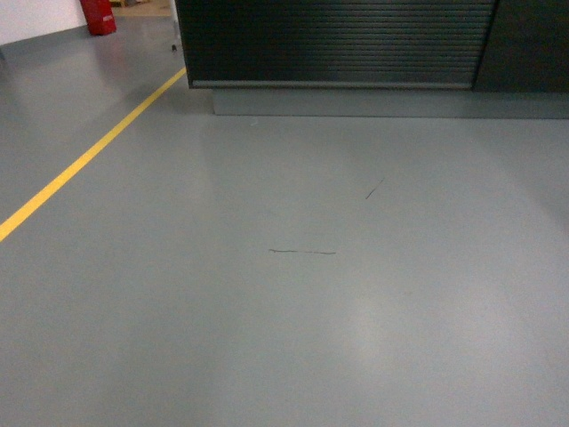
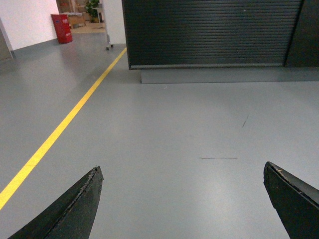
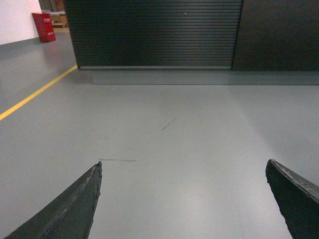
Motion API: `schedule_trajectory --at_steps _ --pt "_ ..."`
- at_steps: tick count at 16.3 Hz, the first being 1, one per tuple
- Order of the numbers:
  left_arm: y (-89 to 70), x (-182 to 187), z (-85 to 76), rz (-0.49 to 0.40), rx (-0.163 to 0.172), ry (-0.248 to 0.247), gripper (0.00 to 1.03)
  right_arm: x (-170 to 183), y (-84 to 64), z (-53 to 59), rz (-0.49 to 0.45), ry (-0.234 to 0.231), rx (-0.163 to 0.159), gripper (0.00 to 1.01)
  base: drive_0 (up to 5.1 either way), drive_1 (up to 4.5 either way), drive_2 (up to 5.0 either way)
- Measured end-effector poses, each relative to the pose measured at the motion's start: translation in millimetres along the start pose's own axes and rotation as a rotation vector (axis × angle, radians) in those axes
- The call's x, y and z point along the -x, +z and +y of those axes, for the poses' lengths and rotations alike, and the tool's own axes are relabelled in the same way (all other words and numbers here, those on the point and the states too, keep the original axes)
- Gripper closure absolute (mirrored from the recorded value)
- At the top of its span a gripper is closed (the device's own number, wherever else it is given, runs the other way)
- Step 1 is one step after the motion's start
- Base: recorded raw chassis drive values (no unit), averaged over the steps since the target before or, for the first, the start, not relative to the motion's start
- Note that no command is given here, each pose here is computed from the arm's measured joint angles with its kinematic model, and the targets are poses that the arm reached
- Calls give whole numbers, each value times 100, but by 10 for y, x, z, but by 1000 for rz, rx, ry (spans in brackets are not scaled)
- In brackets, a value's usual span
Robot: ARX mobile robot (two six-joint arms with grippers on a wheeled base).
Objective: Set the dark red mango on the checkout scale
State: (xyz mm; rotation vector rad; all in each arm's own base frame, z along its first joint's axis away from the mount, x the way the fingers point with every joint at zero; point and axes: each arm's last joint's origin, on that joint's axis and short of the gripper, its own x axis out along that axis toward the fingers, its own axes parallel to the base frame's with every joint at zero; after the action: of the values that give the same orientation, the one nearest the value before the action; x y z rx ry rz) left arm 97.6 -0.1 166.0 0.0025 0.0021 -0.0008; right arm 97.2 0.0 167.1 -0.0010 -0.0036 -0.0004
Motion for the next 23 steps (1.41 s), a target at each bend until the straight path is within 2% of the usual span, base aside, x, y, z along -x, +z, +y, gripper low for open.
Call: schedule_trajectory --at_steps 23 --pt "0 0 0 0 0 0 5 0 0 0 0 0 0 3 0 0 0"
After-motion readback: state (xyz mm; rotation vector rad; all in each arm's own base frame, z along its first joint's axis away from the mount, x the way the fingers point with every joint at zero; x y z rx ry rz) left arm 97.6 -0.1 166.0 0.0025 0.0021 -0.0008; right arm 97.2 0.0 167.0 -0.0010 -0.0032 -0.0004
